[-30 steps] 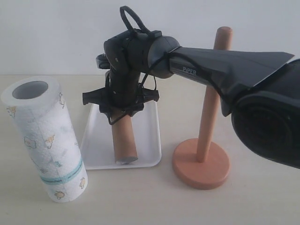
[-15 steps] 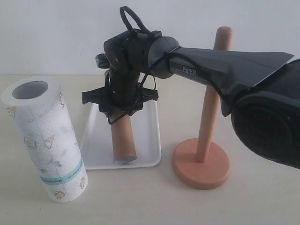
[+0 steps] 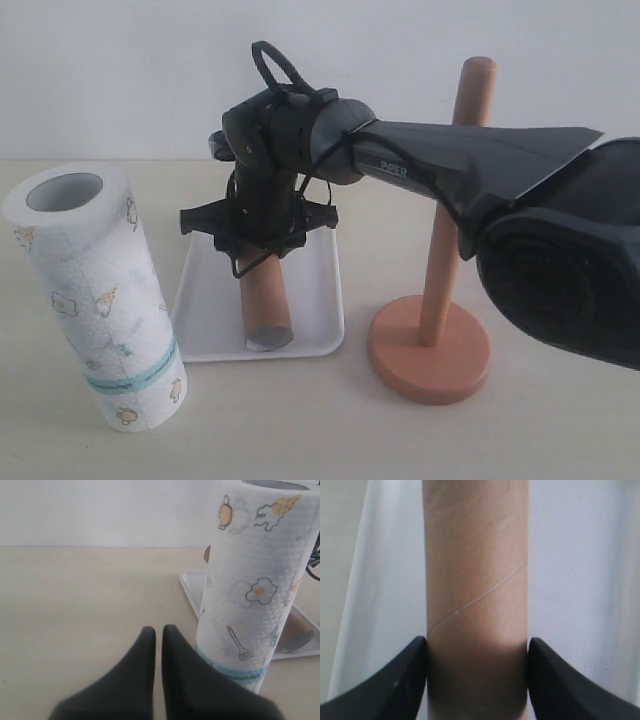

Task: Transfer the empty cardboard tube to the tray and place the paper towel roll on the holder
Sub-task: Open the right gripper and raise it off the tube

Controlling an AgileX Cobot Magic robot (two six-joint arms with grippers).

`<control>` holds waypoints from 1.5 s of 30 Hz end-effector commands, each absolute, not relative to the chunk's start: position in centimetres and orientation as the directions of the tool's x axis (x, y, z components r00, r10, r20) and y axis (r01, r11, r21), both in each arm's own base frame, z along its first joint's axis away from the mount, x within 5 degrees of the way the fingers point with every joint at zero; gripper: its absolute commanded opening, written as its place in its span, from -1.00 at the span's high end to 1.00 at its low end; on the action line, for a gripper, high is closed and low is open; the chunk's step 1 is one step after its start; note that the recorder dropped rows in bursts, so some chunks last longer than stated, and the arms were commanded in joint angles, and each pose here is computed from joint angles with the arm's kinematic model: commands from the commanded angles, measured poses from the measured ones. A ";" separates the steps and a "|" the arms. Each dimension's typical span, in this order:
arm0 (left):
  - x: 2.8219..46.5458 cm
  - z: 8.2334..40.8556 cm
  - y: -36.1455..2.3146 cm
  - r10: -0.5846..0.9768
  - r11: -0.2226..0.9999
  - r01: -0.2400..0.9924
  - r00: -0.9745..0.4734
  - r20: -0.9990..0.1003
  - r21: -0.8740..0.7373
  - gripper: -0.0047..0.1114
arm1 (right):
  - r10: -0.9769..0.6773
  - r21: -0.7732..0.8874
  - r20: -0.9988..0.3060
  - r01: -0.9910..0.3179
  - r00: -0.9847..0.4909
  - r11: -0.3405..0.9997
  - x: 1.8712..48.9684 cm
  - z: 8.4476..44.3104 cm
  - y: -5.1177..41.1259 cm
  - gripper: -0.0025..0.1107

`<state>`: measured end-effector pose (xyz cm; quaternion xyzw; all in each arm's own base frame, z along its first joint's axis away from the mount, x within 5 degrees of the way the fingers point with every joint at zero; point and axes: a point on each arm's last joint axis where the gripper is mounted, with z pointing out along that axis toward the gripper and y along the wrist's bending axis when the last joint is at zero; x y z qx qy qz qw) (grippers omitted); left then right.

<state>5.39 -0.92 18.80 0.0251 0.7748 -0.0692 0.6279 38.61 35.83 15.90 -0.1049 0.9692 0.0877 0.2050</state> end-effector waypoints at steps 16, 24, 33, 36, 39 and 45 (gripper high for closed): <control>5.4 18.7 -0.9 -0.047 0.990 0.122 -0.209 -0.977 -0.074 0.85 | -0.081 0.130 -0.419 -0.148 -0.904 0.980 39.0 15.0 35.7 0.06; 5.4 18.7 -0.9 -0.047 0.990 0.122 -0.209 -0.977 -0.074 0.85 | -0.110 0.129 -0.457 -0.188 -0.883 0.974 38.9 17.1 35.6 -0.38; 5.4 18.7 -0.9 -0.047 0.990 0.122 -0.209 -0.977 -0.074 0.85 | -0.095 0.180 -0.531 -0.221 -0.842 0.958 37.9 24.0 34.7 -0.38; 5.4 18.7 -0.9 -0.047 0.990 0.122 -0.209 -0.977 -0.074 0.85 | -0.091 0.177 -0.527 -0.214 -0.845 0.961 37.5 25.5 34.2 -0.38; 5.4 18.7 -0.9 -0.047 0.990 0.122 -0.209 -0.977 -0.074 0.85 | -0.089 0.168 -0.528 -0.207 -0.845 0.964 36.9 27.1 33.6 -0.38; 5.4 18.7 -0.9 -0.047 0.990 0.122 -0.209 -0.977 -0.074 0.85 | -0.102 0.141 -0.530 -0.206 -0.842 0.968 35.8 30.0 32.2 -0.38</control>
